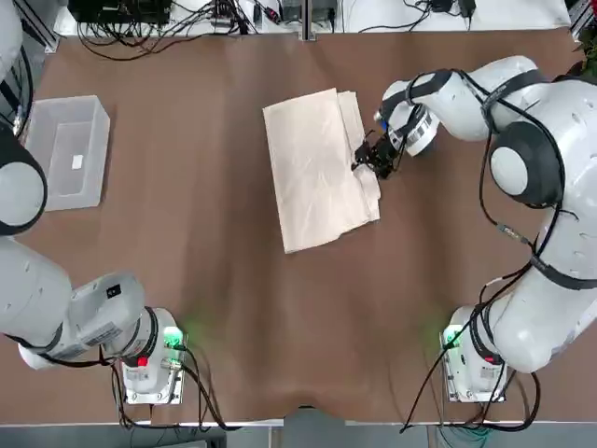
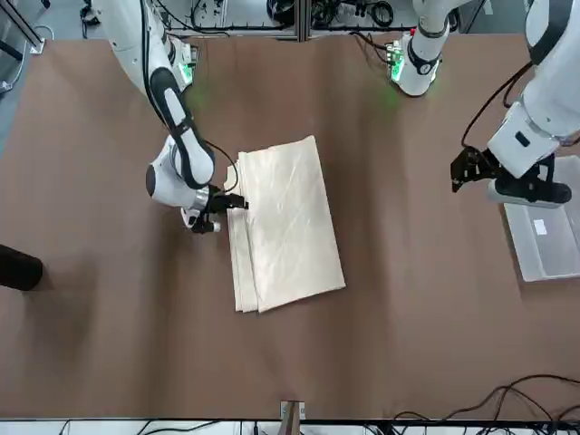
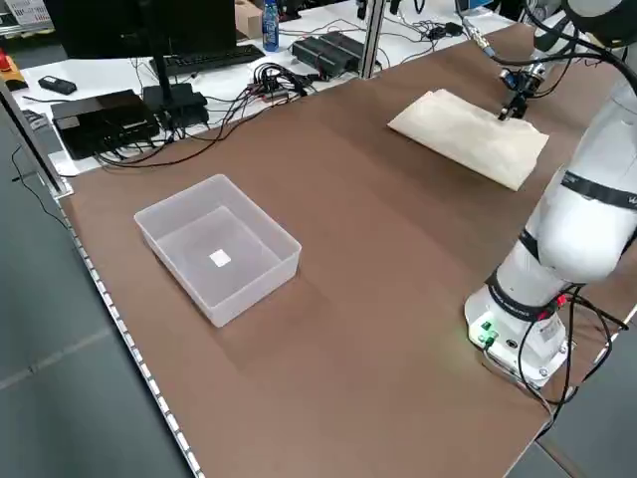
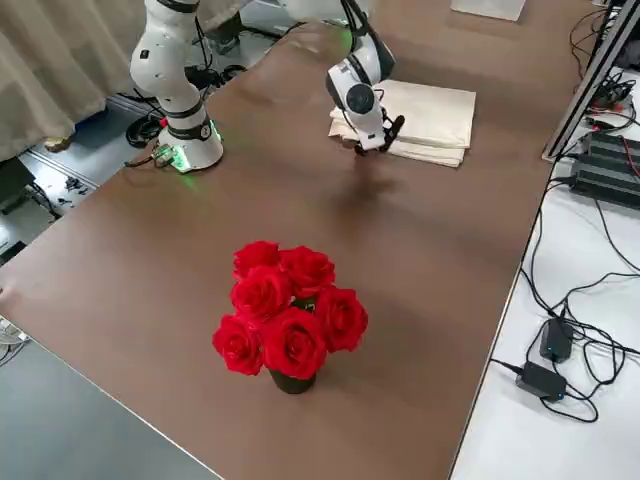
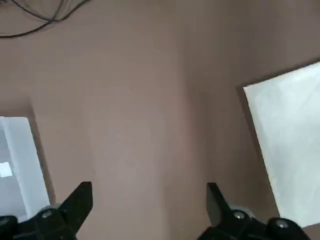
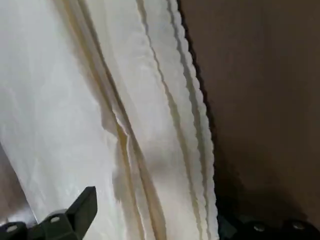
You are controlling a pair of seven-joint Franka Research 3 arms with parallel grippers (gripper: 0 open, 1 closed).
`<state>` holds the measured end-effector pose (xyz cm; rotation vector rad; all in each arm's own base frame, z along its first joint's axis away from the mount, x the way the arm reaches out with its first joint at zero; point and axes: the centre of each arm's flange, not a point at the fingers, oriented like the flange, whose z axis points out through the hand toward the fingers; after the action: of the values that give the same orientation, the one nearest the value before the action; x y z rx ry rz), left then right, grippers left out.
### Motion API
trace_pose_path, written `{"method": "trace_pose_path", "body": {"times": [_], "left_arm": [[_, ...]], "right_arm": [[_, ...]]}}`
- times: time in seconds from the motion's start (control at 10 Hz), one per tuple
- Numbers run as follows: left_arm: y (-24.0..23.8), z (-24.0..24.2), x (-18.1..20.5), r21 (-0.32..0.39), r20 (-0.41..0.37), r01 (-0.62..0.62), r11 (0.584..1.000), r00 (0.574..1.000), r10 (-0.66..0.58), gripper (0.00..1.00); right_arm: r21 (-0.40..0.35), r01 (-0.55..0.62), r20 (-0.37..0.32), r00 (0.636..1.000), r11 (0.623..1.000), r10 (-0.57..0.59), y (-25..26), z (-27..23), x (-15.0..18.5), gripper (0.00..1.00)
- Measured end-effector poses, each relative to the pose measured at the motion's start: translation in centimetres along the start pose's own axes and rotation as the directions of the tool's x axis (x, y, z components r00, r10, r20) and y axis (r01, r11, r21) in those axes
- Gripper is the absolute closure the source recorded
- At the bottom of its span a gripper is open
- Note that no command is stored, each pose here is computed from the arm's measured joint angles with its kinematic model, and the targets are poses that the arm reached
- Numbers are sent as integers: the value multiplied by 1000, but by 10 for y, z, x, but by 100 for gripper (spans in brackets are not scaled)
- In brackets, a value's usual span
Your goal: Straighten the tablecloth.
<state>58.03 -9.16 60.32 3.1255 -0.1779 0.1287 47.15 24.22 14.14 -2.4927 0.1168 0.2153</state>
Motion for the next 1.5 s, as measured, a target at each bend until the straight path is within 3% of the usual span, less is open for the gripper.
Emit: {"method": "trace_pose_path", "body": {"times": [0.2,0.3,0.7,0.8,1.1,1.5], "left_arm": [[-16,-4,1,-8,-8,23,1000,1000,-23,0],[-17,-1,2,-11,-4,24,1000,1000,-24,0],[-30,0,3,-12,1,47,999,999,-46,0],[-34,1,3,-14,4,55,998,998,-55,0],[-46,-2,1,-30,13,96,995,995,-96,0],[-38,-8,-2,-35,10,89,995,996,-89,0]], "right_arm": [[13,8,8,1000,1000,-8,-16,13,-11,13],[10,19,10,1000,1000,-19,-20,16,-13,21],[12,41,2,999,999,-41,-21,14,-10,86],[15,45,-2,999,999,-45,-23,12,-9,97],[26,80,-37,996,996,-79,-36,-9,-2,97],[-23,104,-95,990,994,-105,-12,-71,7,97]]}}
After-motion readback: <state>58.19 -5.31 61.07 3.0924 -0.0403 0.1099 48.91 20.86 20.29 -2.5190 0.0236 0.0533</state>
